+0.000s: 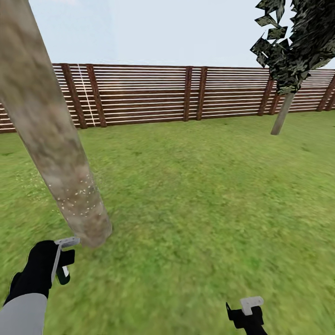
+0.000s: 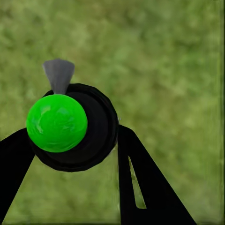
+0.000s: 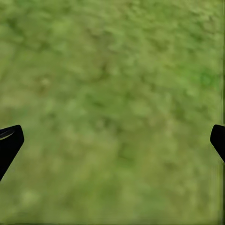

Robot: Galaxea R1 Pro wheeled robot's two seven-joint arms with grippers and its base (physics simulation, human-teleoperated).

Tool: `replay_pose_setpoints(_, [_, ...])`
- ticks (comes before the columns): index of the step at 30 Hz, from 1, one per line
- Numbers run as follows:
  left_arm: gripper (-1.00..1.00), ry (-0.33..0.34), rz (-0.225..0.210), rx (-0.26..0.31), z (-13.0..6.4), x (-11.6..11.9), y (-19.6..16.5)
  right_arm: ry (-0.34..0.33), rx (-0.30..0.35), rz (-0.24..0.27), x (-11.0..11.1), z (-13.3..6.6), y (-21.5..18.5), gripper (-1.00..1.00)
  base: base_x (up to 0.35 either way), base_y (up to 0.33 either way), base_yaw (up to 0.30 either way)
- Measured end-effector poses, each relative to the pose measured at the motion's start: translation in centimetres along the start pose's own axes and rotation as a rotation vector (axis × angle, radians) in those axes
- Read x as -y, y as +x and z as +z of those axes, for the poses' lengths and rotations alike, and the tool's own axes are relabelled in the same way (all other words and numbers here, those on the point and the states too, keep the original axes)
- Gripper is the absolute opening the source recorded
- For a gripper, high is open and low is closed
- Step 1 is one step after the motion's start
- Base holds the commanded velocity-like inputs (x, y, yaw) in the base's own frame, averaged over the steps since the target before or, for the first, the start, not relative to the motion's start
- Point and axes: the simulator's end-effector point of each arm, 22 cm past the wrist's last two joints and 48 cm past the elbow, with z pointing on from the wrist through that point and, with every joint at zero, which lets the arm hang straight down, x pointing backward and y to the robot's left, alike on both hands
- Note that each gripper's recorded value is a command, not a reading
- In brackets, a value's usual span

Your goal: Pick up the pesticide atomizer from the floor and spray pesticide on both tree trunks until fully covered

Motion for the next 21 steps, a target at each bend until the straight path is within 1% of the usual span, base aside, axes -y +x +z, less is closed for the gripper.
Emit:
replay_pose_setpoints(2, [-1.00,0.005,0.006,0.003,0.0,0.3,0.0,0.000,0.000,0.000,0.0,0.0,0.0,1.00,-0.002,-0.004,0.002])
replay_pose_setpoints(3, [-1.00,0.006,0.008,0.015,0.0,0.3,-0.3,0.000,0.001,0.000,0.0,0.0,0.0,1.00,-0.001,-0.001,0.001])
replay_pose_setpoints(4, [-1.00,0.007,0.013,0.056,0.0,0.3,-1.1,0.000,0.001,-0.001,0.0,0.0,0.0,1.00,0.000,0.000,0.000])
replay_pose_setpoints(5, [-1.00,0.020,0.037,0.154,0.5,0.6,-2.1,-0.003,-0.001,-0.003,0.0,0.0,0.0,1.00,-0.130,0.000,0.000])
replay_pose_setpoints(6, [-1.00,0.086,0.063,0.185,1.3,2.4,-1.4,-0.014,-0.001,-0.018,-0.3,0.0,0.1,1.00,-0.230,0.000,0.000])
replay_pose_setpoints(7, [-1.00,0.139,0.100,0.185,1.7,4.0,-0.7,-0.027,0.000,-0.038,-0.6,0.0,0.0,1.00,-0.293,0.000,0.000])
replay_pose_setpoints(8, [-1.00,0.211,0.162,0.189,2.0,6.2,0.0,-0.054,0.003,-0.082,-1.2,0.0,0.0,1.00,-0.314,0.000,0.000])
replay_pose_setpoints(9, [-1.00,0.244,0.220,0.204,2.2,7.1,0.6,-0.080,0.006,-0.124,-1.8,0.0,0.0,1.00,-0.330,0.000,0.000])
replay_pose_setpoints(10, [-1.00,0.300,0.326,0.236,2.6,8.6,1.9,-0.137,0.012,-0.204,-3.1,-0.1,0.0,1.00,-0.333,0.000,0.000])
replay_pose_setpoints(11, [-1.00,0.335,0.399,0.233,2.9,9.6,3.3,-0.184,0.014,-0.247,-4.1,-0.3,0.0,1.00,-0.336,0.000,0.000])
replay_pose_setpoints(12, [-1.00,0.367,0.519,0.213,3.5,10.5,5.7,-0.275,0.011,-0.303,-6.1,-0.7,0.5,1.00,-0.336,0.000,0.000])
replay_pose_setpoints(13, [-1.00,0.392,0.647,0.196,4.3,11.4,8.3,-0.371,0.012,-0.341,-8.1,-1.2,0.6,1.00,-0.337,0.000,0.000])
replay_pose_setpoints(14, [-1.00,0.416,0.732,0.183,4.9,12.0,10.3,-0.428,0.030,-0.360,-9.3,-1.4,-0.1,1.00,-0.337,0.027,0.000])
replay_pose_setpoints(15, [-1.00,0.454,0.810,0.159,5.4,12.6,12.7,-0.474,0.067,-0.377,-10.4,-1.3,-1.7,1.00,-0.337,0.052,0.000])
replay_pose_setpoints(16, [-1.00,0.506,0.879,0.120,5.7,13.0,15.4,-0.514,0.104,-0.391,-11.4,-1.3,-3.4,1.00,-0.323,0.037,0.000])
replay_pose_setpoints(17, [-1.00,0.566,0.945,0.084,5.5,13.6,17.7,-0.559,0.135,-0.408,-12.5,-1.6,-4.7,1.00,-0.265,0.019,0.000])
replay_pose_setpoints(18, [-1.00,0.622,1.004,0.054,5.0,14.1,19.4,-0.616,0.156,-0.438,-13.6,-2.0,-5.6,1.00,-0.154,0.010,0.000])
replay_pose_setpoints(19, [-1.00,0.674,1.055,0.037,4.5,14.5,20.6,-0.686,0.169,-0.479,-14.8,-2.8,-6.0,1.00,-0.051,0.003,0.000])
replay_pose_setpoints(20, [-1.00,0.741,1.102,0.019,3.6,15.2,21.9,-0.791,0.175,-0.534,-16.5,-4.0,-6.5,1.00,-0.021,0.001,0.000])
replay_pose_setpoints(21, [-1.00,0.769,1.118,0.010,3.2,15.5,22.4,-0.825,0.177,-0.556,-17.0,-4.4,-6.9,1.00,-0.011,0.001,0.000])
